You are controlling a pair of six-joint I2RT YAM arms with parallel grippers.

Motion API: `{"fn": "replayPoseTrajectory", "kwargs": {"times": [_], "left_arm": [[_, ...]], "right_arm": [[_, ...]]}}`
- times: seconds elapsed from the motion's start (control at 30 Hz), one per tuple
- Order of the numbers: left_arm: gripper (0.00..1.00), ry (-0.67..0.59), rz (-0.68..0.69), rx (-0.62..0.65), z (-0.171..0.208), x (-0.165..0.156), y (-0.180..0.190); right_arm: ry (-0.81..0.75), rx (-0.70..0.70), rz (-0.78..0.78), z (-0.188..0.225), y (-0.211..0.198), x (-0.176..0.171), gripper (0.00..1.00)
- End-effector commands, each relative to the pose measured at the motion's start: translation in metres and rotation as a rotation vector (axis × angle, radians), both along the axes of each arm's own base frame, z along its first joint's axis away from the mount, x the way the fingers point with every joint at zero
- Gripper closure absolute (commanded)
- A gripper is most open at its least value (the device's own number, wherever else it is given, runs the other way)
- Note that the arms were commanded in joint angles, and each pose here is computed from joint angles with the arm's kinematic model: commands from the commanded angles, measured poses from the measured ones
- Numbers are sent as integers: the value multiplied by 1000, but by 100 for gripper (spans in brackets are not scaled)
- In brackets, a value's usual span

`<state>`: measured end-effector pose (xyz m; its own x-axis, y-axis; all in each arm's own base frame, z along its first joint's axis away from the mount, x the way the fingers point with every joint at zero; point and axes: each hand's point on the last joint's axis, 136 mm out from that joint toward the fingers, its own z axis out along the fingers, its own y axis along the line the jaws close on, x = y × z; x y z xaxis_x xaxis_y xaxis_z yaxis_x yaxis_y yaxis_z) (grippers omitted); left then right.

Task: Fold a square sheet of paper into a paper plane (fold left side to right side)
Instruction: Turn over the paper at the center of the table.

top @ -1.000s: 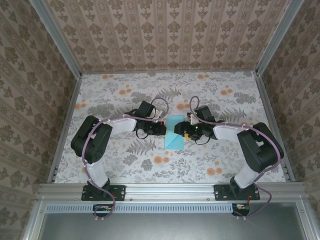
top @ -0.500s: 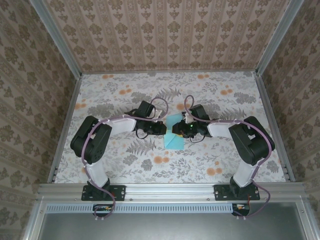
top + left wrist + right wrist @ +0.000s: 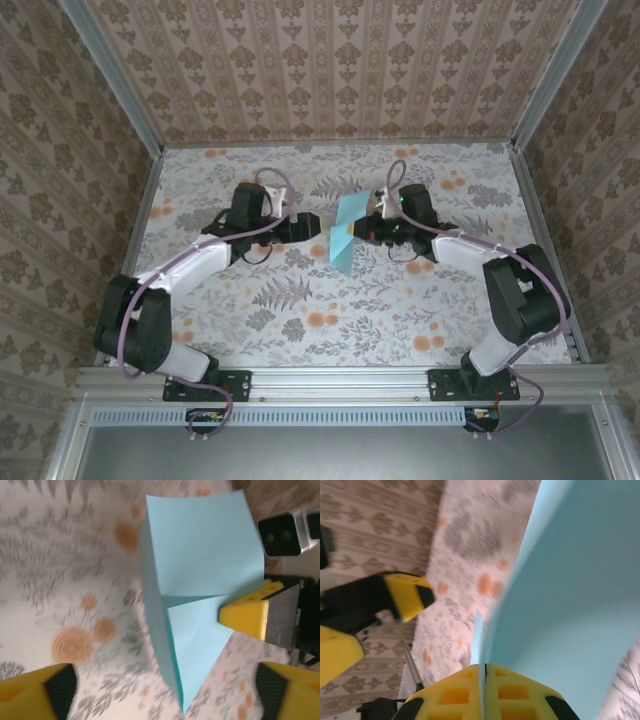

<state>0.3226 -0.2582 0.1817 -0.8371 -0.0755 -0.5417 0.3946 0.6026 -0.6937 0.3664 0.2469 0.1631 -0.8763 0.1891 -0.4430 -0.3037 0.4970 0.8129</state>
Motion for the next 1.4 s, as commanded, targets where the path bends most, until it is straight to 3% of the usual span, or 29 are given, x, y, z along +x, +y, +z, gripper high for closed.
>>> {"fn": "replayPoseTrajectory", "kwargs": {"times": [0.0,0.17,0.3,0.43,0.63,0.83,1.0,1.07,1.2,1.37], "left_arm": [[0,-96,-34,-194,56,1,-2],[0,-213,-160,-332,117,-12,-14],[0,-242,-222,-388,141,-19,-23],[1,-258,-273,-430,154,-25,-35],[10,-238,-283,-435,152,-22,-41],[29,-266,-281,-450,161,-23,-40],[62,-293,-284,-456,169,-28,-37],[74,-298,-274,-447,169,-29,-36],[88,-295,-250,-404,162,-28,-33],[95,-269,-216,-249,136,-31,-33]], "right_arm": [[-281,88,117,87,7,-2,95],[-414,154,208,144,15,-10,96],[-465,191,264,169,23,-17,96],[-490,216,305,180,32,-24,96],[-493,264,323,187,36,-30,96],[-469,253,297,178,33,-28,95],[-424,235,266,163,31,-23,93],[-413,224,242,159,28,-20,89],[-395,185,195,150,19,-16,78],[-374,66,93,132,-4,-13,59]]}}
